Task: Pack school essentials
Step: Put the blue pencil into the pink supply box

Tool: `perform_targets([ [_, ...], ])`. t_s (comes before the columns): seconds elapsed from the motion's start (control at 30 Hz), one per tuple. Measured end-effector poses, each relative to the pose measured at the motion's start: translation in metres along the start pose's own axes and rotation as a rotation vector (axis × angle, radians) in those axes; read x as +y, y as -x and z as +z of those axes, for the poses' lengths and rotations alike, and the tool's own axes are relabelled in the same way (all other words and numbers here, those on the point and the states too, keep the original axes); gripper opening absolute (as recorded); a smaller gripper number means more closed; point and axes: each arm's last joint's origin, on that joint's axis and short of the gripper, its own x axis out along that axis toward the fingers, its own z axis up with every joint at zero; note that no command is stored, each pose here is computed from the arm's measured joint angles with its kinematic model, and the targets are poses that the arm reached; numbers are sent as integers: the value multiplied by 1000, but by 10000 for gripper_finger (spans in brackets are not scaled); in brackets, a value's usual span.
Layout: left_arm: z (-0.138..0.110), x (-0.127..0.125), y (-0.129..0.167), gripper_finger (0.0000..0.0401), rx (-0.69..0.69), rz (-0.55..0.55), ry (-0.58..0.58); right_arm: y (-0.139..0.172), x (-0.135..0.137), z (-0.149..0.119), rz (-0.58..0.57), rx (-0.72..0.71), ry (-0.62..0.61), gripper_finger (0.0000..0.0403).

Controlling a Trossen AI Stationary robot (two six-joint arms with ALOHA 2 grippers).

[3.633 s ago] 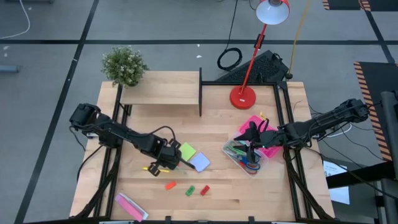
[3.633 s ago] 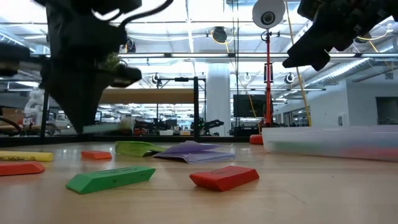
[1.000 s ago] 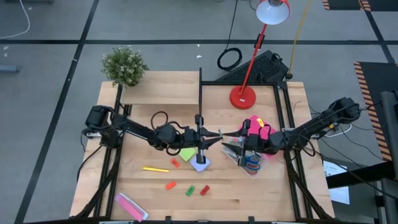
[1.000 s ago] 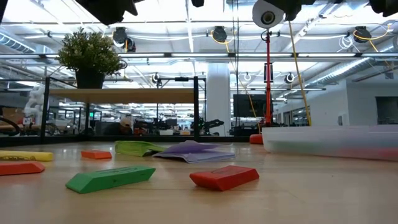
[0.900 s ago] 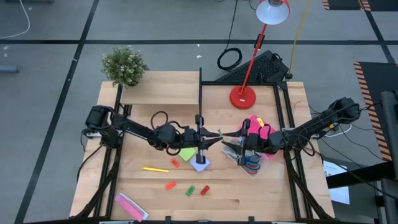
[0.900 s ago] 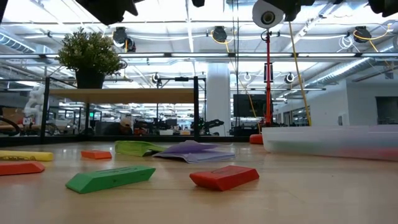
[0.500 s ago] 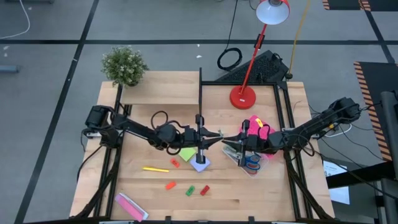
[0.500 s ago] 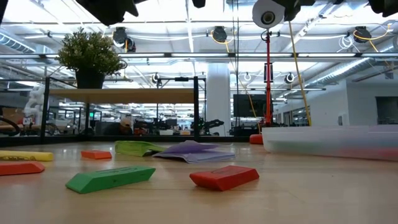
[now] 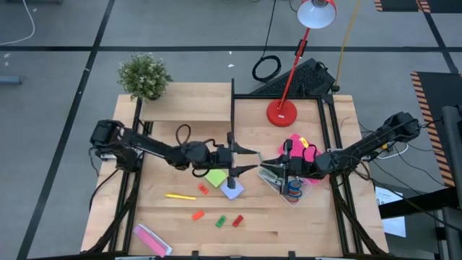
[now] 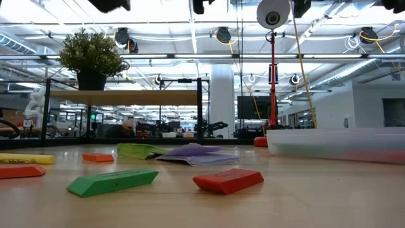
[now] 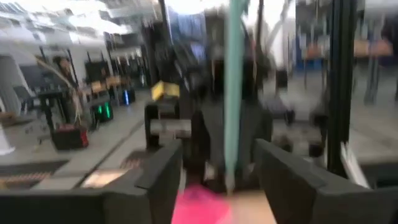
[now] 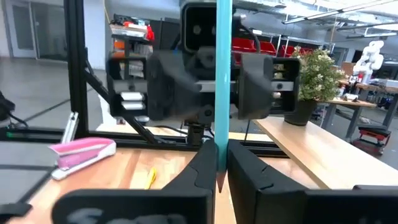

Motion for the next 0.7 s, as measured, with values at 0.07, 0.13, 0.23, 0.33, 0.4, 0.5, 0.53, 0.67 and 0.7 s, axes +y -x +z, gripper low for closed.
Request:
perform_targets([
  [0.07, 6, 2, 7, 220, 101, -10, -36, 6, 0, 2, -22, 25, -21, 14],
  [0.13, 12, 5, 17, 229, 193, -10, -43, 11, -1, 1, -35, 73, -43, 15],
  [0.23, 23, 9, 35, 231, 326, -20, -34, 20, -3, -4, -46, 167, -103, 15],
  [0.33, 31, 13, 52, 225, 435, -25, -30, 27, -5, -12, -55, 268, -174, 15],
  [0.4, 35, 15, 62, 218, 486, -19, -19, 32, -5, -18, -62, 332, -210, 15],
  [0.5, 39, 16, 74, 208, 556, -11, 15, 40, -3, -27, -69, 436, -240, 15],
  [0.53, 38, 16, 75, 204, 573, -8, 33, 43, -2, -31, -72, 474, -250, 15],
  [0.67, 32, 8, 81, 191, 659, -10, 102, 55, 1, -43, -94, 599, -290, 15],
  [0.7, 32, 6, 82, 188, 670, -11, 120, 59, 2, -46, -100, 635, -291, 15],
])
